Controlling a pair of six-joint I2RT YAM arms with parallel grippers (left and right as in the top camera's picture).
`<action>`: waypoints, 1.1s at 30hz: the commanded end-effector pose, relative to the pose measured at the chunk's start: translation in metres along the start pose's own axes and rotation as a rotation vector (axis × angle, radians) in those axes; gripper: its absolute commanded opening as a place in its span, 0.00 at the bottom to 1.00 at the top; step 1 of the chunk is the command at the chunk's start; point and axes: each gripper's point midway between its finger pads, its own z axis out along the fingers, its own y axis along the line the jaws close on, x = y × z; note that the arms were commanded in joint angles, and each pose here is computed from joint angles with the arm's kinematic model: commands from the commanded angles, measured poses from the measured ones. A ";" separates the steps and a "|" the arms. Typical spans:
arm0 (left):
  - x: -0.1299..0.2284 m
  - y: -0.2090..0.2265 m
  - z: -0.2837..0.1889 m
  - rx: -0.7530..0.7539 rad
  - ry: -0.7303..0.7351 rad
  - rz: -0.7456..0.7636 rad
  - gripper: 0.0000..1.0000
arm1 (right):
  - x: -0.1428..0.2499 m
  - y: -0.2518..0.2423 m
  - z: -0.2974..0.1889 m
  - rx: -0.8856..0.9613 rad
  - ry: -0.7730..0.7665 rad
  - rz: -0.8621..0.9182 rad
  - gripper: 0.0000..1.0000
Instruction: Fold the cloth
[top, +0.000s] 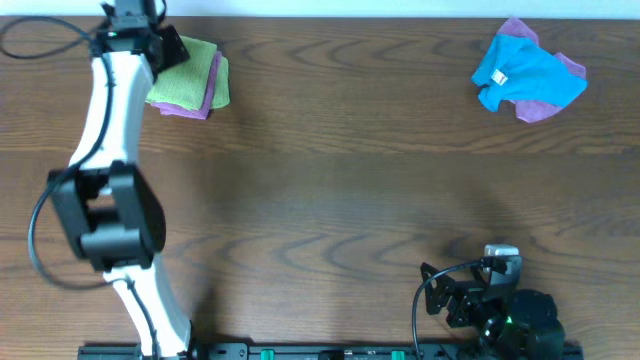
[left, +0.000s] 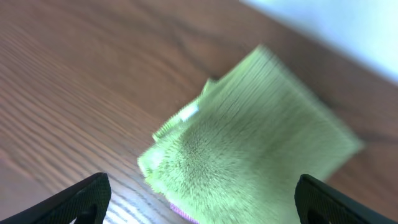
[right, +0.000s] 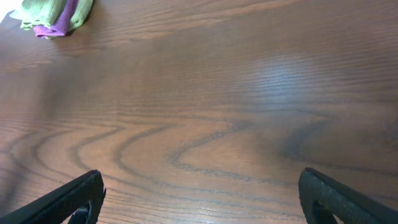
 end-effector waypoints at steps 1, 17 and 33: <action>-0.029 0.004 -0.048 0.029 -0.088 -0.007 0.96 | -0.001 -0.003 0.000 0.016 -0.011 0.021 0.99; -0.046 -0.026 -0.176 0.375 -0.167 0.002 0.96 | -0.001 -0.003 0.000 0.015 -0.011 0.021 0.99; 0.064 0.079 -0.259 0.073 0.040 0.070 0.95 | -0.001 -0.003 0.000 0.016 -0.011 0.021 0.99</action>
